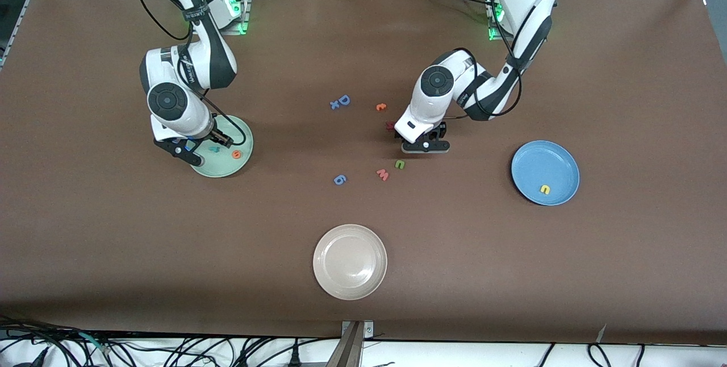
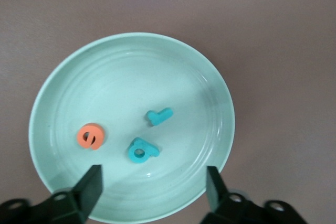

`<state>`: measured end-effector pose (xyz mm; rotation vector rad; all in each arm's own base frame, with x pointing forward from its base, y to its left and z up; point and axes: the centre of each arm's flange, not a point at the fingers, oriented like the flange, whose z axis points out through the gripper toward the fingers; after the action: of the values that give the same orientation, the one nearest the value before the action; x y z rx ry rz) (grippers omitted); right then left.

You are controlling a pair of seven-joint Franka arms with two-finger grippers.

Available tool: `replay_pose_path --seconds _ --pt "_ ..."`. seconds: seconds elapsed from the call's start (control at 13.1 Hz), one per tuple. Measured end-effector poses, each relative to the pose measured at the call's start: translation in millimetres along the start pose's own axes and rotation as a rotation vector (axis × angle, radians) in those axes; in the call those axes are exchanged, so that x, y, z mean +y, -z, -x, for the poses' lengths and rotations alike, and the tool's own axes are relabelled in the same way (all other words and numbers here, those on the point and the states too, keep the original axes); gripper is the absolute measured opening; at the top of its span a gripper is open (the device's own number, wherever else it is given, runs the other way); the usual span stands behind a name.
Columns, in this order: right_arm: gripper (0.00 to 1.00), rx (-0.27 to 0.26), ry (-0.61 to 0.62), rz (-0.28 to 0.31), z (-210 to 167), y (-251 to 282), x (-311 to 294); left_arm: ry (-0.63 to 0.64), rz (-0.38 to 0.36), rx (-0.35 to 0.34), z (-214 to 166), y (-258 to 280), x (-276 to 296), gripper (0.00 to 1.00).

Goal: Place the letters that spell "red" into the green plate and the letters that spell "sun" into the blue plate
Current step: 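Place the cyan letter on the green plate while the left gripper reaches, then grasp the yellow 2 with the left gripper while the right arm withdraws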

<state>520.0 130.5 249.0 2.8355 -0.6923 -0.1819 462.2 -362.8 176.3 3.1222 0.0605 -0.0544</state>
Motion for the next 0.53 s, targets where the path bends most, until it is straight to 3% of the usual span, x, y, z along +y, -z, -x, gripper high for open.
replay_pose_path --seconds 0.08,0.23,0.38,0.53 --pt "1.0 0.001 0.0 -0.004 -1 7 -1 0.0 0.001 0.002 -1 1 1 0.78" --pt "1.0 0.004 0.006 -0.017 -6 40 -4 0.0 0.005 0.006 -2 2 3 0.66" --pt "1.0 0.002 0.067 -0.039 -14 100 -7 0.006 0.007 0.007 -1 2 8 0.61" --pt "1.0 -0.017 0.136 -0.125 -26 156 -5 0.008 0.01 0.004 1 -1 14 0.6"
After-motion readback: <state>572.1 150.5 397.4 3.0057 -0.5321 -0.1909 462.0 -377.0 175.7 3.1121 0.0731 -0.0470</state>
